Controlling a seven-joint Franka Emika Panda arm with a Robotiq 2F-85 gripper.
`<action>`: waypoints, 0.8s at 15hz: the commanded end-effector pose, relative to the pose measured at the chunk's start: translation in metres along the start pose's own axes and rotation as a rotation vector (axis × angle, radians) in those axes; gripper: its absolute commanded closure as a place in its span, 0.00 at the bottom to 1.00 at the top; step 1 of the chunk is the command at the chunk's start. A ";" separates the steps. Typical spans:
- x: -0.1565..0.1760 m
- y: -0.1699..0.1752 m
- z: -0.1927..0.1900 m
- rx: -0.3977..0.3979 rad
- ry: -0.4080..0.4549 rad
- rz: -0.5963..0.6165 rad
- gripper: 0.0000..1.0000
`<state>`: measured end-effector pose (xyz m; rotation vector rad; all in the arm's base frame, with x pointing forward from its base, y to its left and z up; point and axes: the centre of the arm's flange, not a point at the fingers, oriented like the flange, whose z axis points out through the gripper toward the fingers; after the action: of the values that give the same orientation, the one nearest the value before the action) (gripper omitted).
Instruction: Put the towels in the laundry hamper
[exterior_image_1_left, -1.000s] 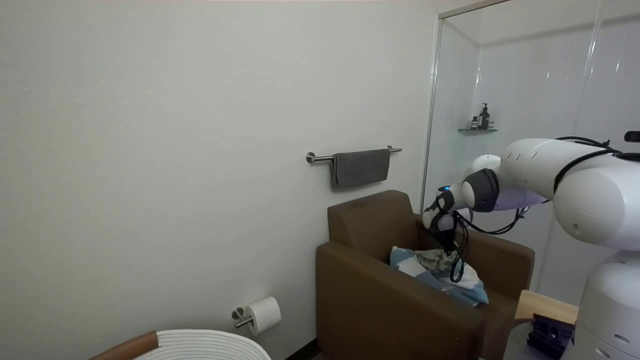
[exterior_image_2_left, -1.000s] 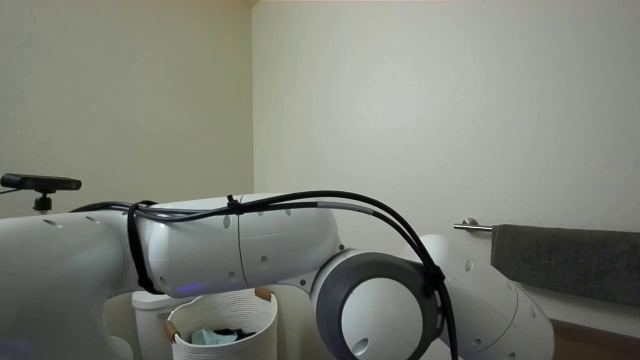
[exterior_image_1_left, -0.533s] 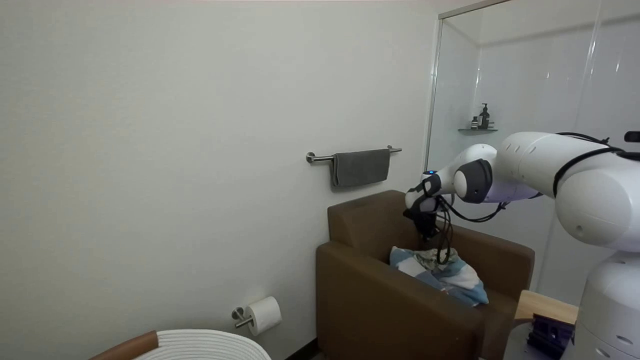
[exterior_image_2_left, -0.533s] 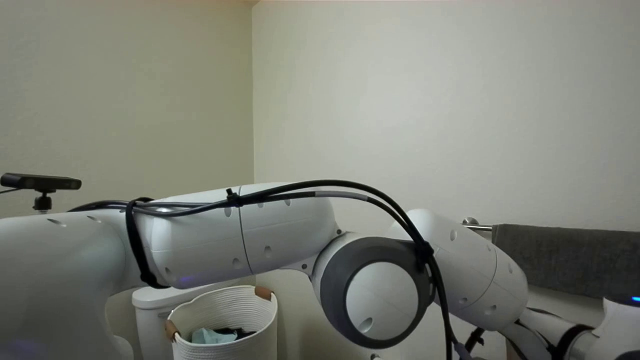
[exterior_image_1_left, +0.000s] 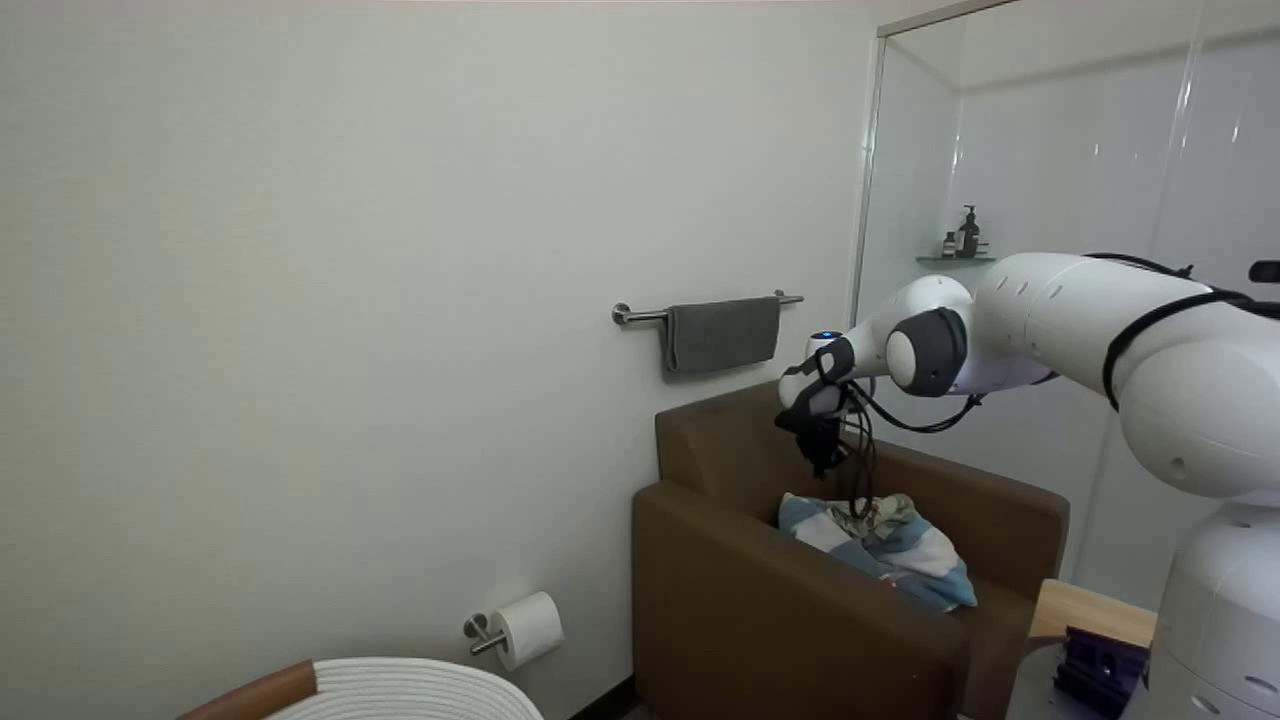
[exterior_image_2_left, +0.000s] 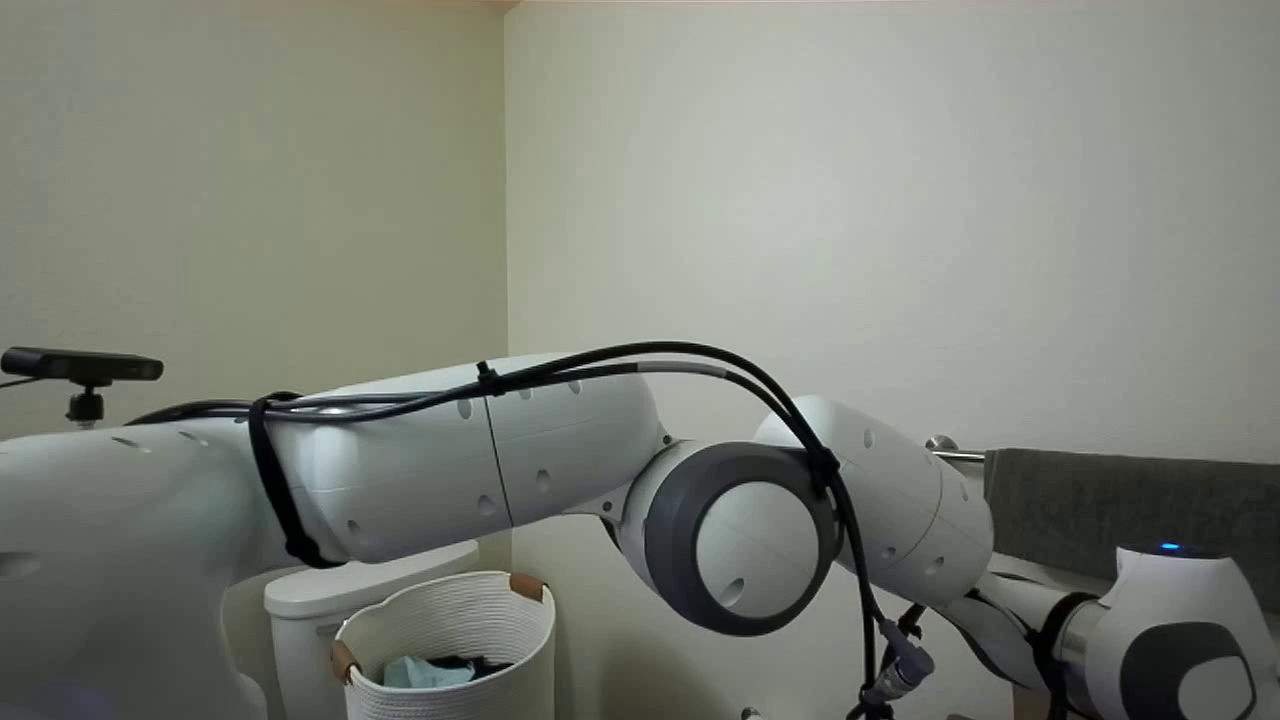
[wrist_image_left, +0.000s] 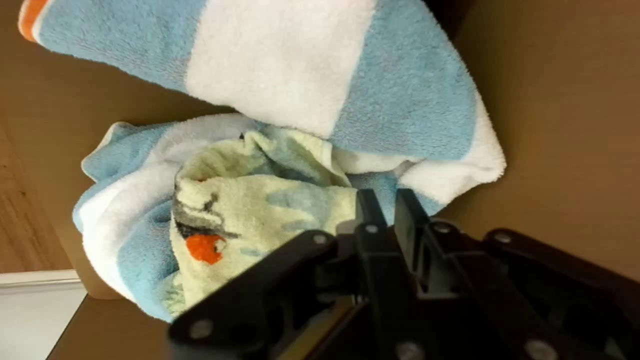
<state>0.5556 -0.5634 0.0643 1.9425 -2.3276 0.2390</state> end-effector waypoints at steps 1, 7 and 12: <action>0.024 0.024 0.033 -0.079 -0.011 0.083 0.54; 0.056 0.071 0.065 -0.217 0.000 0.194 0.17; 0.065 0.080 0.095 -0.053 0.072 0.230 0.00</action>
<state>0.4639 -0.6133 0.0080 1.6507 -2.4222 0.1229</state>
